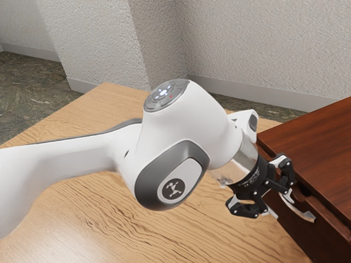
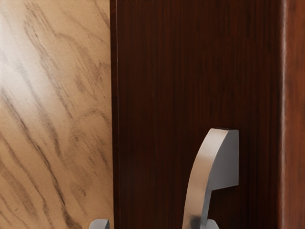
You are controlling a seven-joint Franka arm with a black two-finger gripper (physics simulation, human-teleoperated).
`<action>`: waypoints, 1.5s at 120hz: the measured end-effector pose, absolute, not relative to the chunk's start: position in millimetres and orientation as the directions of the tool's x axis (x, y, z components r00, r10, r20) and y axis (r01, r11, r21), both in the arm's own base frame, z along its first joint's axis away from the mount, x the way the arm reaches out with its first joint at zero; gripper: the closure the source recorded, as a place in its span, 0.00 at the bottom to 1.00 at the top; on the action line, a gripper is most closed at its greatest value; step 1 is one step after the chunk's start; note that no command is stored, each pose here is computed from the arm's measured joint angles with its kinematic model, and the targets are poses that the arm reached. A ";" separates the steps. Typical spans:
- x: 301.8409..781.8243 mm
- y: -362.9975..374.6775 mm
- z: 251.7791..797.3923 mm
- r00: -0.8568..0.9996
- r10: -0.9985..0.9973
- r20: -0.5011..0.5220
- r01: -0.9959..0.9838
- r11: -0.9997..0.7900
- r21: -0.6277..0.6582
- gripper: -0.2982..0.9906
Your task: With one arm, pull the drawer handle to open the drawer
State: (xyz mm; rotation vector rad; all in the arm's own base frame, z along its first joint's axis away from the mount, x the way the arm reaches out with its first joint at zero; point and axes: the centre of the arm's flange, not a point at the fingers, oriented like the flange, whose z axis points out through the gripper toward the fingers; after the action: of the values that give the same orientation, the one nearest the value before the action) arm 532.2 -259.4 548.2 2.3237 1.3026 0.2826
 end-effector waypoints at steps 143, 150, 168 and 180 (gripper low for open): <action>485.3 -233.6 558.1 0.517 0.856 -0.029 0.765 -0.446 0.465 0.84; 482.8 -232.2 557.3 0.516 0.856 -0.029 0.766 -0.446 0.464 0.84; 474.5 -228.1 557.7 0.512 0.858 -0.027 0.767 -0.443 0.465 0.84; 468.9 -225.2 556.6 0.510 0.860 -0.027 0.768 -0.442 0.463 0.84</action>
State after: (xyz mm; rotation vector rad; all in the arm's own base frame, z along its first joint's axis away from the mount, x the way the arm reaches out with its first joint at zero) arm 468.9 -225.2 556.6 2.3370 1.3408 0.2960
